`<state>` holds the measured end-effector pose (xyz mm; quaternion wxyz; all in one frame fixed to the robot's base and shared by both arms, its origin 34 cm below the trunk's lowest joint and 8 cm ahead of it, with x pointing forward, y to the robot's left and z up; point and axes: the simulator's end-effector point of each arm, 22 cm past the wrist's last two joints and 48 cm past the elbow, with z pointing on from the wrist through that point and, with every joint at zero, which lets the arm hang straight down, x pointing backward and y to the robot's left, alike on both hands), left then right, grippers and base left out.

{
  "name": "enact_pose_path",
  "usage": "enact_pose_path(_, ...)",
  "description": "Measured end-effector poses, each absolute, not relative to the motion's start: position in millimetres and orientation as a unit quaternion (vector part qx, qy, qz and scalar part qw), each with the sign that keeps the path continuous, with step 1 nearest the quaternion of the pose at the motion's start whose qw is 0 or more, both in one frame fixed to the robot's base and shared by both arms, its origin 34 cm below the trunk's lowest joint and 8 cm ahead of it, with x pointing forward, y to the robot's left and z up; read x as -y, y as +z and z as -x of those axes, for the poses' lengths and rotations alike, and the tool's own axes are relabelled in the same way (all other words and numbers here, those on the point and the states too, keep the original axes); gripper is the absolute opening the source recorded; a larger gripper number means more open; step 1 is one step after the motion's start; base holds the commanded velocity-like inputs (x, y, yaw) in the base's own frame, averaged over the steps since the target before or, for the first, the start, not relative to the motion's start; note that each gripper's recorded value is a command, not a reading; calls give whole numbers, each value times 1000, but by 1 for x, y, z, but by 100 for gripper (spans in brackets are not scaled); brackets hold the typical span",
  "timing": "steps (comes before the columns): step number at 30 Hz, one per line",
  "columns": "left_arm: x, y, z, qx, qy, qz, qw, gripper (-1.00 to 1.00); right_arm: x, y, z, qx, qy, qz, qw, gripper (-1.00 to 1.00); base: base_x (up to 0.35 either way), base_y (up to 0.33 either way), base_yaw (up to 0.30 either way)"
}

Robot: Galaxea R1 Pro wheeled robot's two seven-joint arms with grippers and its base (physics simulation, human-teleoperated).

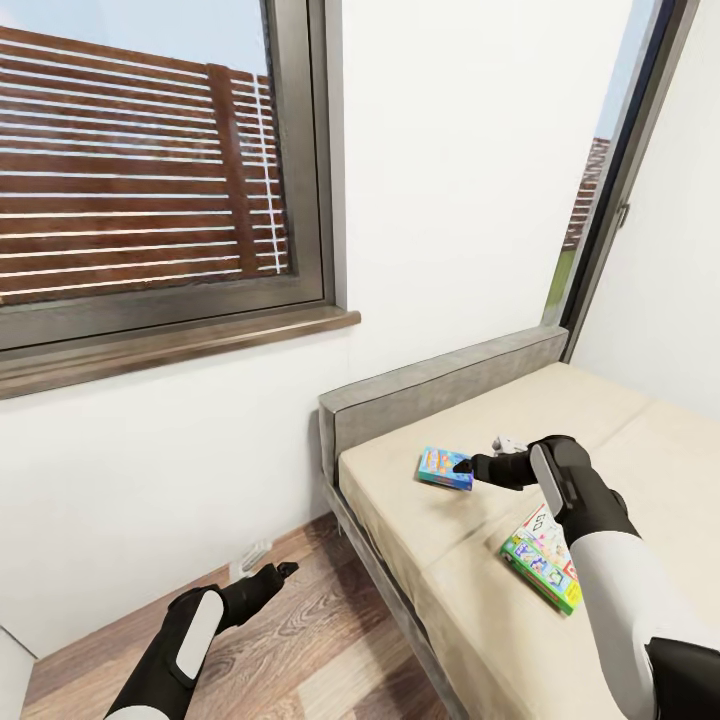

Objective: Put all the toys in the child's room - the three board games (two on the bed and one on the table), the two jigsaw puzzles on the table, and the tennis ball on the table - inside the toy box on the table in the child's room.

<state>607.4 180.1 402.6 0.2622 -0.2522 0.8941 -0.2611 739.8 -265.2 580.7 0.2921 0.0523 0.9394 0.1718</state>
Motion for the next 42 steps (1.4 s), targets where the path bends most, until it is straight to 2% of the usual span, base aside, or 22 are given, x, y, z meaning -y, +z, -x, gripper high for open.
enact_pose_path(15, -187, 400, -605, -895, -254, 254, 263, 100, 277, 571, -725, -938, 162, -55, 302, 100, 0, 0, 166)
enact_pose_path(18, -187, 400, -605, -896, -254, 254, 262, 100, 278, 589, -732, -931, 160, -51, 325, 100, 0, 0, 58)
enact_pose_path(42, -187, 399, -604, -896, -253, 255, 262, 100, 278, 591, -732, -931, 157, -49, 326, 100, 0, 0, 11)
